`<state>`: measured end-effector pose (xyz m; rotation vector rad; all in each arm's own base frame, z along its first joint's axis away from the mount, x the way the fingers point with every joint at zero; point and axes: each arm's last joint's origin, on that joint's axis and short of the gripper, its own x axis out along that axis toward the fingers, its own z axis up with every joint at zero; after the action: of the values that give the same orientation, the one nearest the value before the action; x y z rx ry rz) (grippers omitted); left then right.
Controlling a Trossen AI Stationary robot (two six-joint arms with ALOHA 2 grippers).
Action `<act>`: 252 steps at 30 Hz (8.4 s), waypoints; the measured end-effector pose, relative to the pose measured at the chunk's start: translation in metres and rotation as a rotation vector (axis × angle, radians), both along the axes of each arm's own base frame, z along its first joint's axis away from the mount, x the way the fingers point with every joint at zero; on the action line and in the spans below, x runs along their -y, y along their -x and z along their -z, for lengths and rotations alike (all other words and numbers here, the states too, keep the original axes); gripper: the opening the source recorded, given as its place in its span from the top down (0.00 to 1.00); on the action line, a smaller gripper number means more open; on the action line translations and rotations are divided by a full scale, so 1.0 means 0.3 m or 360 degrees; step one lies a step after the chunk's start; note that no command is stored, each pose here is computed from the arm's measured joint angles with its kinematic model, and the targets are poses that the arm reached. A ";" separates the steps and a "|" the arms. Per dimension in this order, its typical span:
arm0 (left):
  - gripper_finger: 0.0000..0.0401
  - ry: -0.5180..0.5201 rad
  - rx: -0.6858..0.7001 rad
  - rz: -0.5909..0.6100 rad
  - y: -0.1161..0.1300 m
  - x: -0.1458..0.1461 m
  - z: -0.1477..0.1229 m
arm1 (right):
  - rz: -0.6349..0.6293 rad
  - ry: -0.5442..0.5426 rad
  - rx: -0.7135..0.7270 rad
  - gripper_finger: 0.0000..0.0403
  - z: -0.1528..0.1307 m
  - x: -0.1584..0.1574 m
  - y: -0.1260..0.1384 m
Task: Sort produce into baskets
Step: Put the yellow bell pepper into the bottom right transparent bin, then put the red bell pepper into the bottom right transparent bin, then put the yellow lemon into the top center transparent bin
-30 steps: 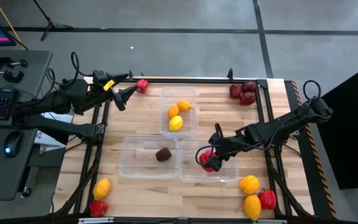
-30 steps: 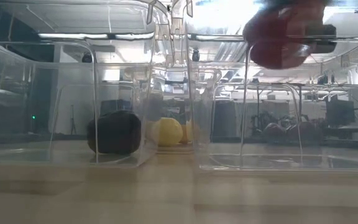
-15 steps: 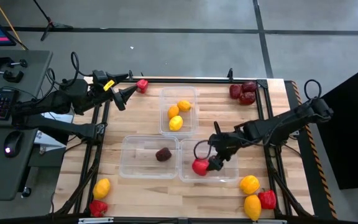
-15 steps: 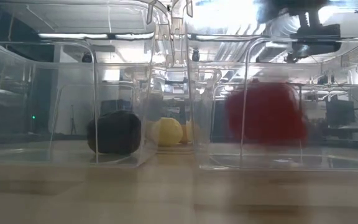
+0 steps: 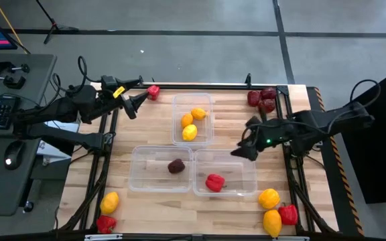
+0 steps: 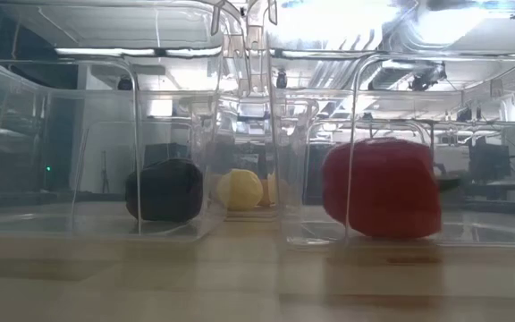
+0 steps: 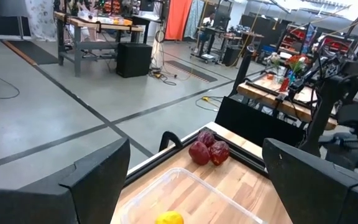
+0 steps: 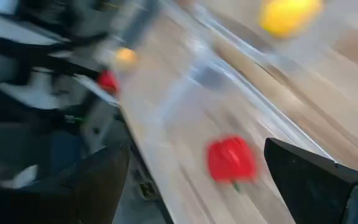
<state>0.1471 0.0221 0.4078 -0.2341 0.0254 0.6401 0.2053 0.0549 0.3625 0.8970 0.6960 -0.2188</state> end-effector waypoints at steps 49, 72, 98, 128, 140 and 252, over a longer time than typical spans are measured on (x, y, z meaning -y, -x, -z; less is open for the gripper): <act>0.13 0.0003 -0.0154 -0.0058 -0.074 -0.048 0.040 | 0.0241 -0.0546 -0.1371 0.11 0.610 -0.354 0.266; 0.13 -0.0040 -0.0186 -0.0053 -0.074 -0.049 0.040 | 0.0141 -0.0342 -0.1343 0.58 0.411 -0.336 0.274; 0.13 -0.0037 -0.0175 -0.0085 -0.073 -0.050 0.039 | 0.0164 0.0183 -0.0018 0.99 -0.036 -0.218 0.069; 0.13 0.0459 -0.0247 -0.0355 -0.046 -0.127 0.056 | 0.0415 0.0417 -0.0520 0.26 0.031 0.012 0.059; 0.13 0.1024 -0.1249 -0.0726 -0.142 -0.656 0.426 | 0.0436 0.0573 -0.0555 0.19 0.040 0.124 -0.002; 0.08 0.0709 -0.1248 0.0689 -0.092 0.432 0.203 | 0.0720 0.0732 0.0275 0.19 -0.130 0.006 -0.107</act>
<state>0.1748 -0.1075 0.3471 -0.3805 0.9565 0.2523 0.2374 0.0530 0.4015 0.6084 0.2536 -0.6679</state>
